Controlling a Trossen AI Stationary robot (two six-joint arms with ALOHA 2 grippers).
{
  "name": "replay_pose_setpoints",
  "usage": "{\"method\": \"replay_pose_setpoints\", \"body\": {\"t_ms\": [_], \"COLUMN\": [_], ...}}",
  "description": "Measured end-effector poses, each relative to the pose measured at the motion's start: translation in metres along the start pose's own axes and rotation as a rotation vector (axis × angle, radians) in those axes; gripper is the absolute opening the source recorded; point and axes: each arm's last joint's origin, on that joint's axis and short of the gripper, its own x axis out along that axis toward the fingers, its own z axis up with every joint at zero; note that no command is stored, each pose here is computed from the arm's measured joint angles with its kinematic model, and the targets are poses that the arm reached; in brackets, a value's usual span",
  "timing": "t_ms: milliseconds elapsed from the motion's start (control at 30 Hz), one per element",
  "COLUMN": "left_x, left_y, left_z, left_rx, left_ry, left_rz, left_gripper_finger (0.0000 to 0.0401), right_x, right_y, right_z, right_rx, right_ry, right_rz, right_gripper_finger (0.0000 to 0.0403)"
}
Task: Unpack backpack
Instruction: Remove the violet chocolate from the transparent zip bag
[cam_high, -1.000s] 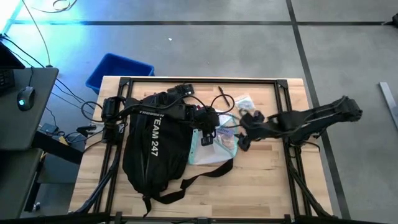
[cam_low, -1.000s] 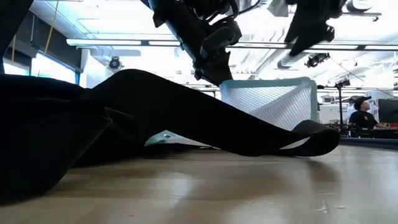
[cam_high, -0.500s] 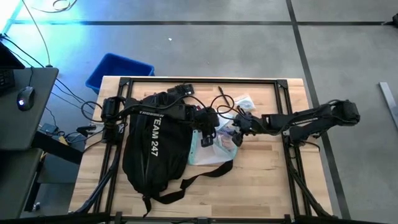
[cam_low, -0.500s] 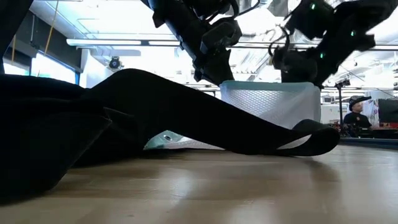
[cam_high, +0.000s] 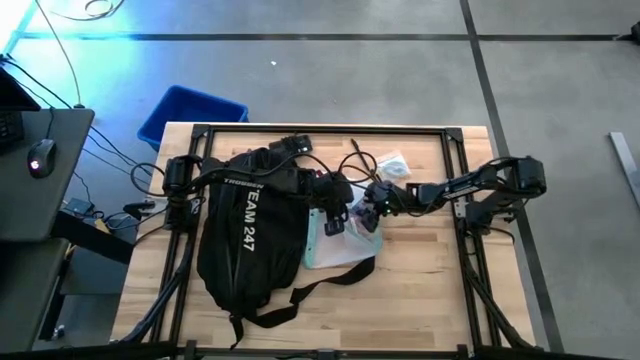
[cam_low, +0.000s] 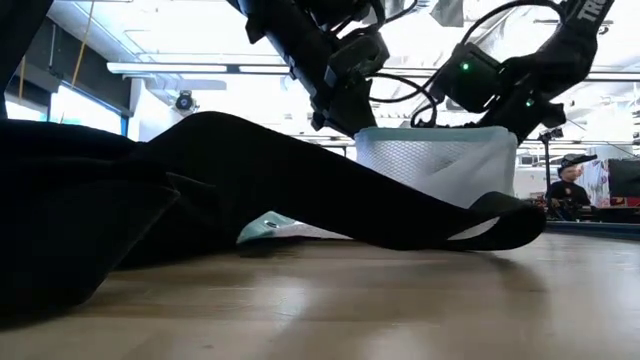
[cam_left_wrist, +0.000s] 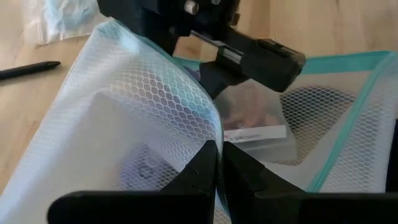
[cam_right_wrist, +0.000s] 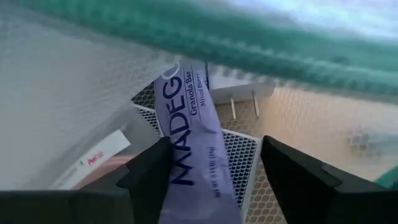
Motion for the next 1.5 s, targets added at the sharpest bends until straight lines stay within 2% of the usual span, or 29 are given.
{"method": "replay_pose_setpoints", "body": {"t_ms": [100,233,300,500,700,833,967,1033,1100,1233,1333,1500], "left_x": [0.0,0.0,0.0,0.0,0.0,0.0,0.0,0.0,0.0,0.0,0.0,0.0], "left_y": [0.0,0.002,0.004,0.011,0.014,0.014,0.014,0.014,0.014,0.014,0.014,0.014], "left_z": [0.0,0.0,0.0,-0.003,-0.005,-0.005,-0.004,-0.004,-0.004,-0.004,-0.004,-0.004], "left_rx": [0.001,-0.004,-0.015,-0.058,-0.06,-0.066,-0.068,-0.068,-0.068,-0.068,-0.068,-0.068], "left_ry": [0.004,0.004,0.005,0.033,0.047,0.045,0.044,0.044,0.043,0.042,0.042,0.042], "left_rz": [0.002,0.007,0.027,0.095,0.126,0.129,0.129,0.129,0.128,0.127,0.126,0.122], "left_gripper_finger": [0.0,0.0,0.0,0.0,0.0,0.0,0.0,0.0,0.0,0.0,0.0,0.0], "right_x": [-0.002,-0.006,-0.011,-0.052,-0.098,-0.126,-0.153,-0.165,-0.176,-0.182,-0.167,-0.126], "right_y": [0.001,0.001,0.001,0.001,-0.006,-0.01,-0.009,-0.009,-0.01,-0.015,-0.027,-0.054], "right_z": [0.0,0.001,0.002,0.012,-0.001,-0.008,-0.005,-0.003,0.004,0.018,0.024,0.036], "right_rx": [0.048,0.08,0.091,0.138,0.182,0.272,0.312,0.329,0.356,0.4,0.444,0.531], "right_ry": [-0.005,-0.007,-0.007,-0.058,0.08,0.122,0.038,-0.003,-0.088,-0.226,-0.217,-0.151], "right_rz": [-0.006,0.003,0.01,0.04,0.101,0.2,0.348,0.383,0.359,0.22,0.096,-0.101], "right_gripper_finger": [0.0165,0.0054,0.0017,0.0014,0.0006,0.0006,0.0006,0.0006,0.0006,0.0005,0.0005,0.0005]}}
